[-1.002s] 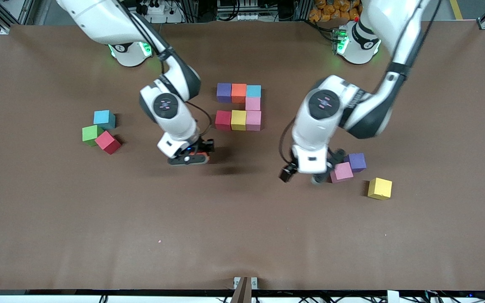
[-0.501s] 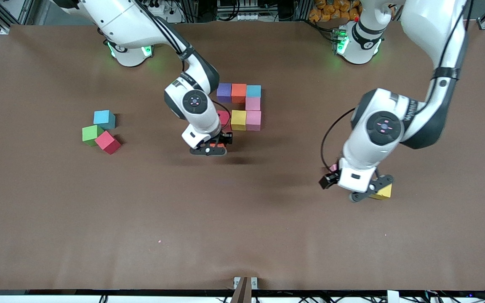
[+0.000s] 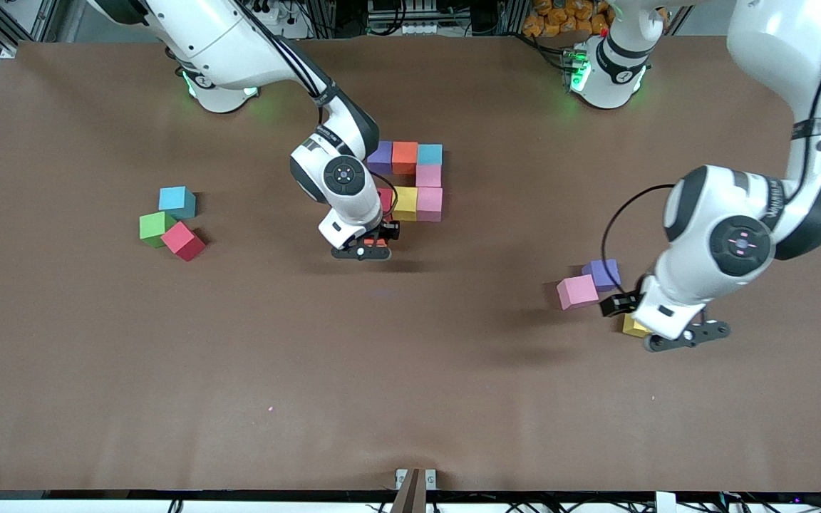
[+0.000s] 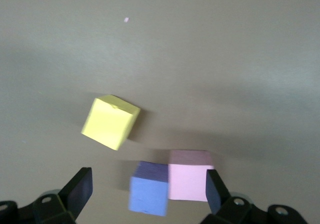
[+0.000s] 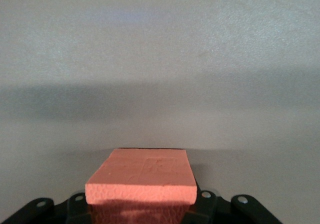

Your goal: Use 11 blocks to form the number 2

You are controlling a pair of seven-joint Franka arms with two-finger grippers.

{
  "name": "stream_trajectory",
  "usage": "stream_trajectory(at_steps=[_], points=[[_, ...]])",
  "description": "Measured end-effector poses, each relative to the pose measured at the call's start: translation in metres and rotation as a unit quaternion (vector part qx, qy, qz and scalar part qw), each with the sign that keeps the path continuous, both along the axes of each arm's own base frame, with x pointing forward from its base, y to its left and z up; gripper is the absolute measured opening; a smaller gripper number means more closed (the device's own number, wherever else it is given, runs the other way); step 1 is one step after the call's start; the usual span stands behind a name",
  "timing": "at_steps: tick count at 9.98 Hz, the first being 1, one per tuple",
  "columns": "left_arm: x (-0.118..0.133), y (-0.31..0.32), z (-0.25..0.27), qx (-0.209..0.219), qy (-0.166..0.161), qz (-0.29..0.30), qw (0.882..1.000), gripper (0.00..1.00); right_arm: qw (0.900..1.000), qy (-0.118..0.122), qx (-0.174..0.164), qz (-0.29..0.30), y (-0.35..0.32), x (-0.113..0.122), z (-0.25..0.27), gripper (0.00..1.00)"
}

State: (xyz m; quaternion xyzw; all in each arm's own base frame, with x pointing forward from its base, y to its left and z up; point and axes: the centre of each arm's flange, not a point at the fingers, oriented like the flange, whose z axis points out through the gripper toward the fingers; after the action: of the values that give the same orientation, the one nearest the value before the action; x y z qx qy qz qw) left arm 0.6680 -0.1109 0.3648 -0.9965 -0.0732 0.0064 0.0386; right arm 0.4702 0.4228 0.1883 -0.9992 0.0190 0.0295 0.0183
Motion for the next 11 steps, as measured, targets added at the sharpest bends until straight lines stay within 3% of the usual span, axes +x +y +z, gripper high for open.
stream_trajectory(at_steps=[4,6,11], points=[[-0.012,-0.018,-0.015,-0.006,0.023,-0.085,0.996,1.0,1.0,0.002,-0.001,0.002,0.002,-0.002,-0.003,0.59],[-0.019,-0.044,-0.014,-0.015,0.028,-0.153,0.988,1.0,1.0,0.002,-0.001,0.003,0.003,-0.003,-0.003,0.59],[-0.026,-0.059,-0.038,-0.028,0.059,-0.341,0.938,1.0,1.0,-0.004,-0.006,0.018,0.007,-0.007,-0.003,0.59]])
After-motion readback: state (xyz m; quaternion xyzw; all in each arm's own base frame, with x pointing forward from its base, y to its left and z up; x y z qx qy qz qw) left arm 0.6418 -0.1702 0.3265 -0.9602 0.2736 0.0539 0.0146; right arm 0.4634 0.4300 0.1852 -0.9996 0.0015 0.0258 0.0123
